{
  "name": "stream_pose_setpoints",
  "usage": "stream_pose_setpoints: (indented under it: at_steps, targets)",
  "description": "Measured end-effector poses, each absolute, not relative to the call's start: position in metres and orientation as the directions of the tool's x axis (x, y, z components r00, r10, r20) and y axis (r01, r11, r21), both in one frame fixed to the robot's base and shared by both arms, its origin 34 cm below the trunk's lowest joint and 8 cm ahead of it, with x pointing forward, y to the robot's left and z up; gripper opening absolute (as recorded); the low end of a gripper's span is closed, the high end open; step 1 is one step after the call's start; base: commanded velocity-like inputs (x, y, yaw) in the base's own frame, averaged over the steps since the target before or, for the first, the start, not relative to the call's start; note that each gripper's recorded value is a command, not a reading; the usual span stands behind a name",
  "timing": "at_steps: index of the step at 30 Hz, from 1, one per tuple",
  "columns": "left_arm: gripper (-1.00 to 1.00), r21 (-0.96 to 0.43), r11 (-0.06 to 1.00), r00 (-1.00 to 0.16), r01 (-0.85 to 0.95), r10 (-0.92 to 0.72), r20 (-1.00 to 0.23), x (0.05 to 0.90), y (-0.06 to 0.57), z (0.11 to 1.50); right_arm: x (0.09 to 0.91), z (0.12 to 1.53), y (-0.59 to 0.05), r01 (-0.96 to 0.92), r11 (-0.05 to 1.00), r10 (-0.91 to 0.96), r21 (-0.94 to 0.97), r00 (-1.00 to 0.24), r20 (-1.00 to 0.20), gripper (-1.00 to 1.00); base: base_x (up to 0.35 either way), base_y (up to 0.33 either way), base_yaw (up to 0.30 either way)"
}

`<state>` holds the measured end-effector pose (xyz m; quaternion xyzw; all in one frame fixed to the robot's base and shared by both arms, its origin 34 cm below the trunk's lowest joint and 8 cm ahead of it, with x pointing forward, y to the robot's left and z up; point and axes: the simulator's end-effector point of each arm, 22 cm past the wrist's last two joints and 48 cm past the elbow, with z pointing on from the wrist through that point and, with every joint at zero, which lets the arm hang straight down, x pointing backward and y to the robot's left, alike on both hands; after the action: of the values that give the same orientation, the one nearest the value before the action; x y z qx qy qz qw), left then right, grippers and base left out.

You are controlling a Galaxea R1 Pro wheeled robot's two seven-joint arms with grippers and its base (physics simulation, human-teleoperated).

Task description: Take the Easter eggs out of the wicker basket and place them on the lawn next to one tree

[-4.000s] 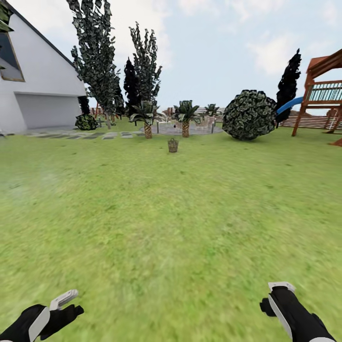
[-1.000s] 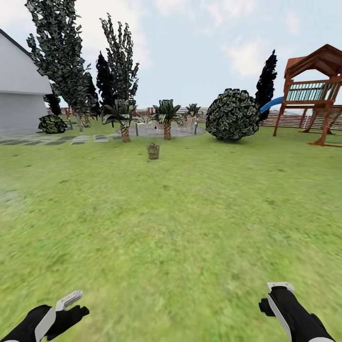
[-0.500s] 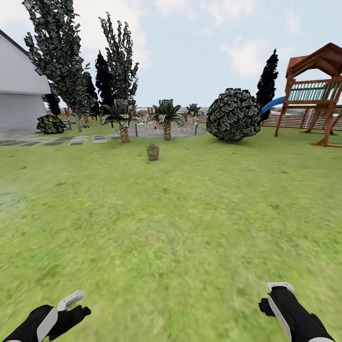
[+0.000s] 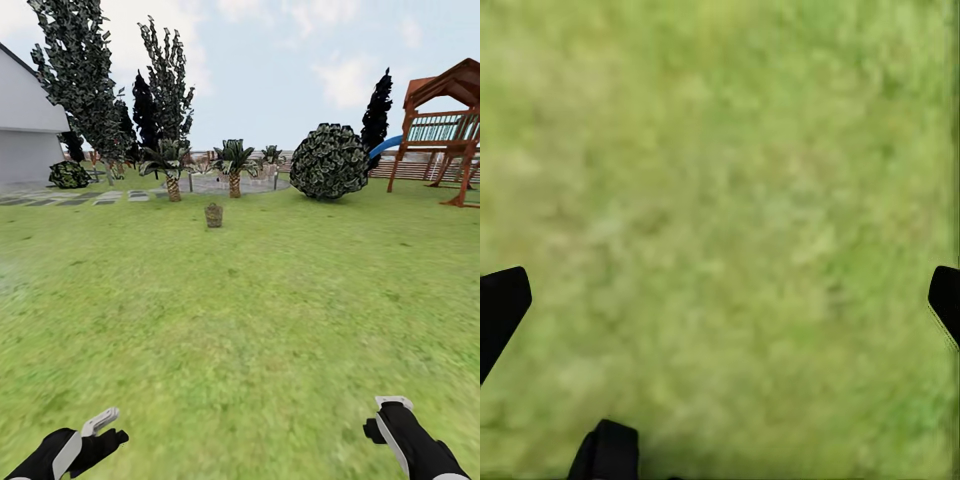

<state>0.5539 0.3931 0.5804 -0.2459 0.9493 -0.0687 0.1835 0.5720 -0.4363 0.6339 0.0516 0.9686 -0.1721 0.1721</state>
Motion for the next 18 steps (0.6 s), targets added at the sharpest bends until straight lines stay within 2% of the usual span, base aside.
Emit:
stream_pose_setpoints:
  at_steps: [18]
  targets:
    - [1.0, -0.221, 0.87, -0.812, -0.442, -0.492, -0.314, 0.5539, 0.3929, 0.5804, 0.5723, 0.6339, -0.4356, 0.153, 0.935, 0.033, -0.32, -0.936, -0.35, 1.0, 0.325, 0.0, 0.0]
